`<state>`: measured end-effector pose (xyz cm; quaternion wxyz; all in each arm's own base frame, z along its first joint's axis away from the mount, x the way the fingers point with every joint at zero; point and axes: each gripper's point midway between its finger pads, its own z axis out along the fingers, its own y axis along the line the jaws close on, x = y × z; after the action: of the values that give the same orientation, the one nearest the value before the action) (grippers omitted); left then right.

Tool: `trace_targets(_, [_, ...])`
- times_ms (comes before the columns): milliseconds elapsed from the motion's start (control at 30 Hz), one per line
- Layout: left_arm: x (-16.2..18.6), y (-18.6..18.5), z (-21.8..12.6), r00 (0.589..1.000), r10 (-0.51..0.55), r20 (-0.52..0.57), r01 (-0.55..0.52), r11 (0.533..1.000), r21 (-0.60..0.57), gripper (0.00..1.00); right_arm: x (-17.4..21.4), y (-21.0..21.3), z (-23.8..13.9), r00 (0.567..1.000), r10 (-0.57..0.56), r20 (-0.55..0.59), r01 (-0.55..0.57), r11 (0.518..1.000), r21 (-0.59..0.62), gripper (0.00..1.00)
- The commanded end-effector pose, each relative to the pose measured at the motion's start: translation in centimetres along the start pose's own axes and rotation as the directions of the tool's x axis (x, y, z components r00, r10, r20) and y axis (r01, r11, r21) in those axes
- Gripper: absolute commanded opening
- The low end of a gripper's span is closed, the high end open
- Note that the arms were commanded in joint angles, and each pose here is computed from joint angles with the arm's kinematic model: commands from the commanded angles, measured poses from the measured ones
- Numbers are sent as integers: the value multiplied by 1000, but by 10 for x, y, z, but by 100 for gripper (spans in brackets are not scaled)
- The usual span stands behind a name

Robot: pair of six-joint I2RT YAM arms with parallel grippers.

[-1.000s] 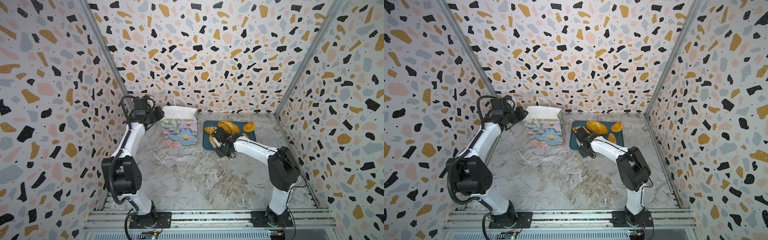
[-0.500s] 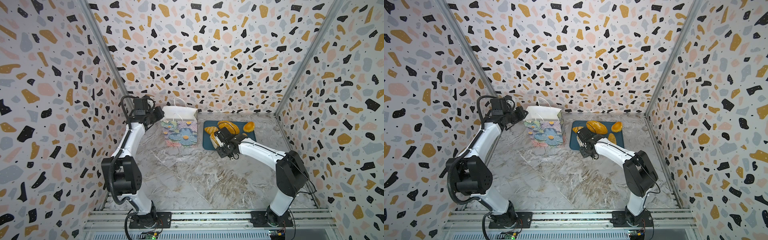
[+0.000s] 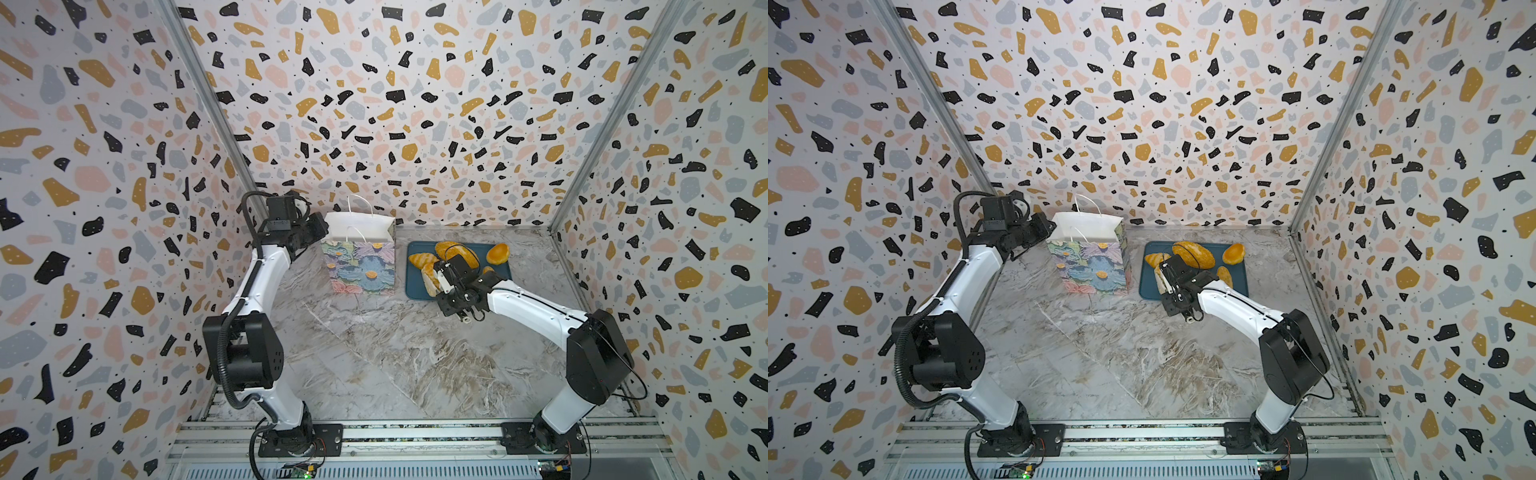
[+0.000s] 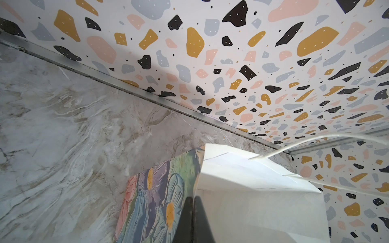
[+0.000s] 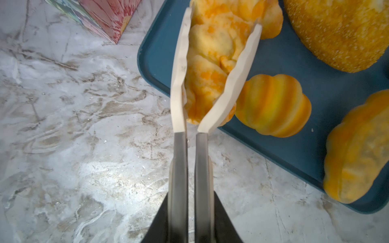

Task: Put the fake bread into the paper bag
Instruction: 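Close the tongs on the twisted roll with the right gripper, then lift the twisted roll with the tongs off the tray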

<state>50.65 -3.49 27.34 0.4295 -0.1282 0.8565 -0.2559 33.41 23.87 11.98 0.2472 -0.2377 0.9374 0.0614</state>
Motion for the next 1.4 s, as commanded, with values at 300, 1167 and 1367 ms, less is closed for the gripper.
trace_targets(300, [-5,-1,0,1000,15,23,-15,1000,16,0,-35,5,-43,983,57,174,-45,997,-70,27])
trace_targets(1167, [-7,-1,0,1000,18,26,-19,1000,16,0,-91,12,-114,879,122,461,-49,985,-167,24])
trace_targets(1367, [-6,0,0,999,28,19,-28,1000,6,0,-100,15,-133,851,137,507,-41,980,-197,24])
